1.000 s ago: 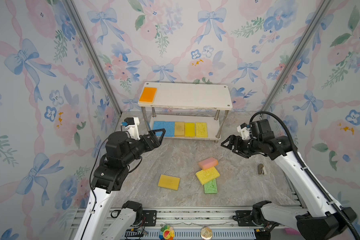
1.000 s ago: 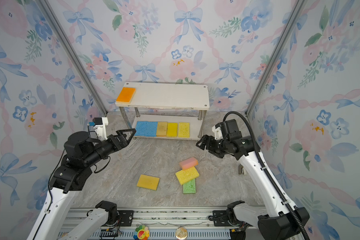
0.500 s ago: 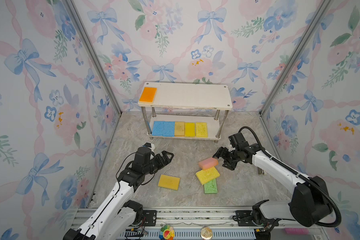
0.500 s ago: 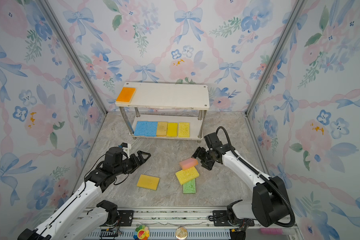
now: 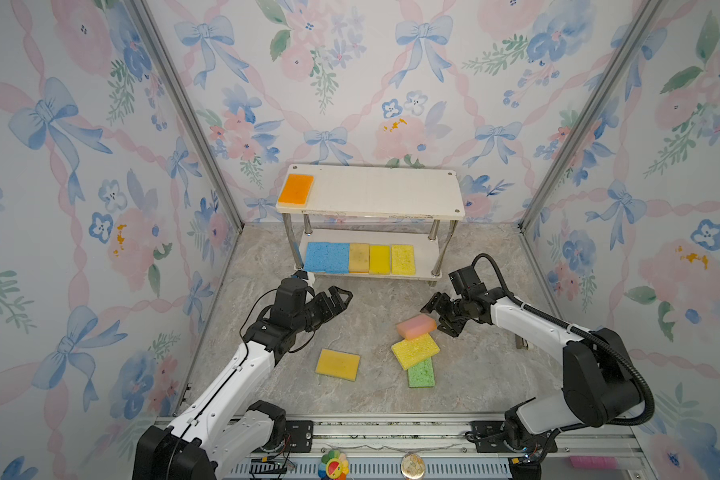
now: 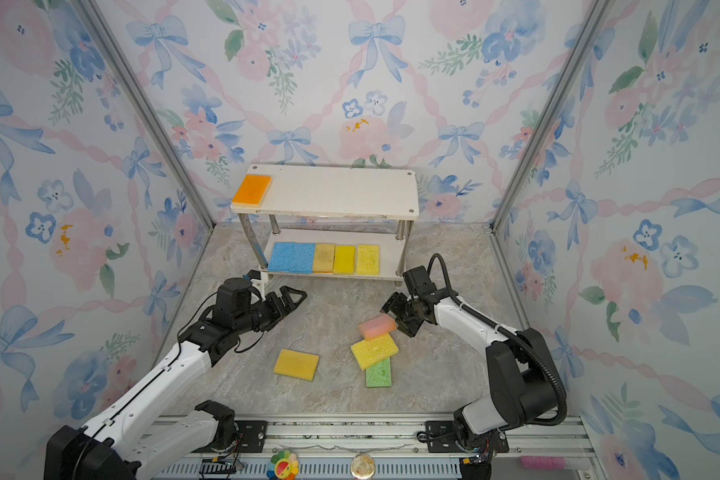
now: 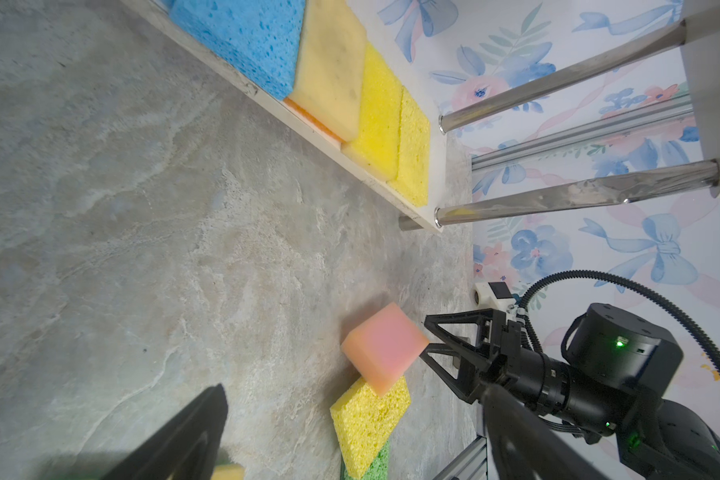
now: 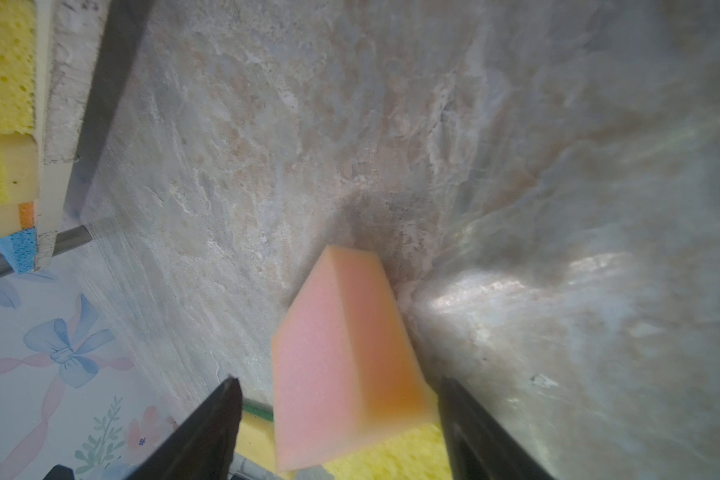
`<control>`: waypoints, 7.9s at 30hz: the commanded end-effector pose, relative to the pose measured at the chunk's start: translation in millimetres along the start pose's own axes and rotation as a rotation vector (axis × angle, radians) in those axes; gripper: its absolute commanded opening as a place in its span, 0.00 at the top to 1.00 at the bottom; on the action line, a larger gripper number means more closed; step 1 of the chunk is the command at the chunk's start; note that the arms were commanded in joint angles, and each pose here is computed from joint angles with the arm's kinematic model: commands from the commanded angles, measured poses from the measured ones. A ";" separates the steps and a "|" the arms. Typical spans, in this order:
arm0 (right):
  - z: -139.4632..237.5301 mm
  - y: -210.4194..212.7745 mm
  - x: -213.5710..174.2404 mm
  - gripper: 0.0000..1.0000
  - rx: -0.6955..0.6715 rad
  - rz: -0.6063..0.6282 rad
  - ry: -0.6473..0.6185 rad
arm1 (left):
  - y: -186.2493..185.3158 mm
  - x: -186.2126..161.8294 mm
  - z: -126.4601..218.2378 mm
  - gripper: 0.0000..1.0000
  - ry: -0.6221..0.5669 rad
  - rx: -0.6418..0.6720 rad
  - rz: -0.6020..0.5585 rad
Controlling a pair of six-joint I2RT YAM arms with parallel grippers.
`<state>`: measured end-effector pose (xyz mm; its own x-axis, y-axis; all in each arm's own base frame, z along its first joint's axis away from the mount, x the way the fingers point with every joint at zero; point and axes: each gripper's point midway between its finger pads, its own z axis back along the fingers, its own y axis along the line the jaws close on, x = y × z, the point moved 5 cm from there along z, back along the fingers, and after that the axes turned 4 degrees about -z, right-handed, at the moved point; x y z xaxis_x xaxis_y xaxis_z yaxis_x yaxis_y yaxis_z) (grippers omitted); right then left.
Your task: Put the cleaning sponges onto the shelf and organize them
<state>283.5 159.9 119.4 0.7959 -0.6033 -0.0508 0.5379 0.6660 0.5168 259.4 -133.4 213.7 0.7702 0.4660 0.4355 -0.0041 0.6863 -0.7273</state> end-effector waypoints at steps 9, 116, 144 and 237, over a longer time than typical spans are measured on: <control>-24.1 -11.5 -5.4 0.42 -0.026 -0.017 0.039 | -6.3 4.2 -8.8 0.02 0.027 -0.009 -0.037; 108.2 193.6 -145.3 0.52 0.353 0.776 0.260 | -72.2 29.1 22.2 0.83 -0.085 -0.529 0.067; 100.6 197.9 -137.9 0.94 0.369 0.757 0.247 | -70.6 38.3 33.0 0.30 -0.115 -0.519 0.066; 220.4 281.5 -24.1 0.45 0.620 0.593 -0.281 | -186.6 105.3 102.4 0.02 -0.148 -0.449 -0.222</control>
<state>341.7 285.4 479.1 0.7648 -0.3498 0.5410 -0.3332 0.5039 0.7969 262.2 -146.7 433.6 0.6296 0.4438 0.6377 0.4206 0.4953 -0.7601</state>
